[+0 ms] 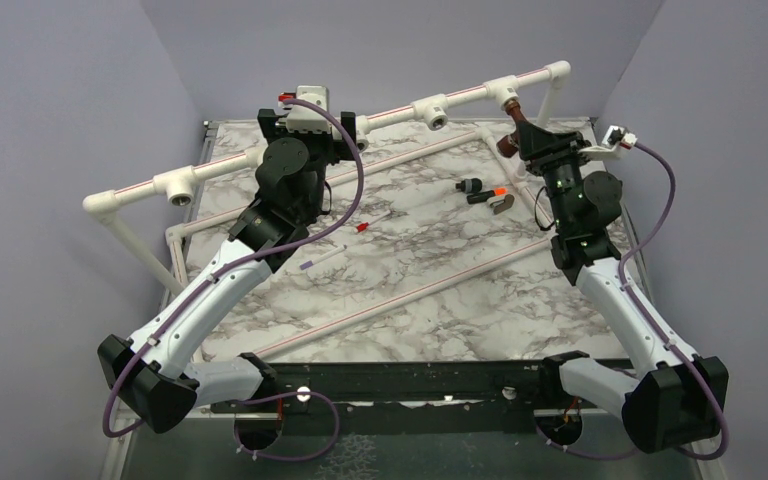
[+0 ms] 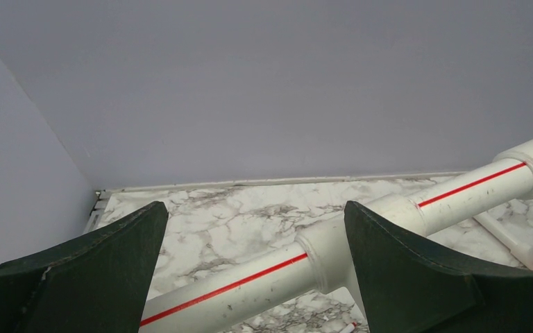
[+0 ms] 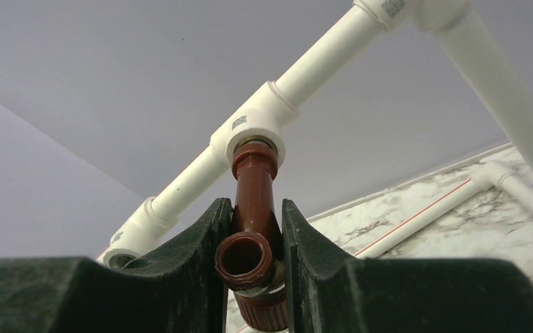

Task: Install the water faucets

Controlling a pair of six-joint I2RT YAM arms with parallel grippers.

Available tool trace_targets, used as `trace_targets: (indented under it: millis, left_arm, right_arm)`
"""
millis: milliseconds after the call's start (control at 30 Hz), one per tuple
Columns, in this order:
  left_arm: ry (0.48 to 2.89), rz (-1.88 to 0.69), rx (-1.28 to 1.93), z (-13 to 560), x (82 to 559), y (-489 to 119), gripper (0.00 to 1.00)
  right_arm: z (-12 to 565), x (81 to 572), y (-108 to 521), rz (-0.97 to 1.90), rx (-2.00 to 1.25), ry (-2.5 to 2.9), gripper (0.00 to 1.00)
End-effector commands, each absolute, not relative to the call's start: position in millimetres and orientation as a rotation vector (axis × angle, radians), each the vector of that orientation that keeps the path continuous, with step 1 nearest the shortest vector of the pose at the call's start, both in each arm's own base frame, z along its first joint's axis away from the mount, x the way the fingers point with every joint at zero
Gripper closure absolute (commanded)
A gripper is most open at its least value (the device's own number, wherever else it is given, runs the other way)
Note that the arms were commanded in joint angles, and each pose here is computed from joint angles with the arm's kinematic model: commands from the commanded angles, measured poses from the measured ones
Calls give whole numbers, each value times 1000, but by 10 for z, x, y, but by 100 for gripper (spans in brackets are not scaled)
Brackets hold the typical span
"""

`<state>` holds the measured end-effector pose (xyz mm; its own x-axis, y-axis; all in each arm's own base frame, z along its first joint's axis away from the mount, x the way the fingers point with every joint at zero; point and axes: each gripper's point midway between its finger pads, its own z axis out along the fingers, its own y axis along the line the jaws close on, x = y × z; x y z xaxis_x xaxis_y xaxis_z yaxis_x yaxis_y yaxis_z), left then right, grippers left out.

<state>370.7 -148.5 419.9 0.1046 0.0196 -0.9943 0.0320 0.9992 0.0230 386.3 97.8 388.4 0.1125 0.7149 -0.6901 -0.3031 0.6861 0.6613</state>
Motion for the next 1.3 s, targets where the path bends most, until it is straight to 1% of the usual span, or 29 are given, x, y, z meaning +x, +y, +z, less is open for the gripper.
trace_targets:
  millis: [0,367,500,667,833,867,900,1067,1167,1267]
  left_arm:
    - [1612,91,121,3677,3737,-1467,1]
    - [1606,90,118,3700,3727,-1456,1]
    - [1604,89,116,3705,3726,-1455,1]
    - [1605,88,117,3707,3723,-1454,1]
    - [1604,90,115,3711,3721,-1449,1]
    - [1605,90,115,3704,3723,-1450,1]
    - [1606,91,116,3701,3725,-1450,1]
    - [1604,93,113,3712,3720,-1443,1]
    - [1605,94,114,3705,3723,-1444,1]
    - [1605,95,116,3703,3725,-1445,1]
  right_arm:
    - [4304,3726,1101,1061,515,1110,99]
    - [4234,3759,1147,1432,903,1099,99]
    - [4198,3745,1195,1526,998,1119,99]
    - [4200,3737,1229,1583,1061,1135,99]
    - [4253,3713,1224,1589,1051,1124,99]
    - [4259,3710,1224,1582,1047,1128,97]
    - [4264,3708,1222,1575,1043,1132,93]
    - [4227,3678,1197,1533,1034,1148,62]
    - [4197,3660,1181,1507,1028,1156,50]
    - [4155,3644,1167,1486,1034,1168,42]
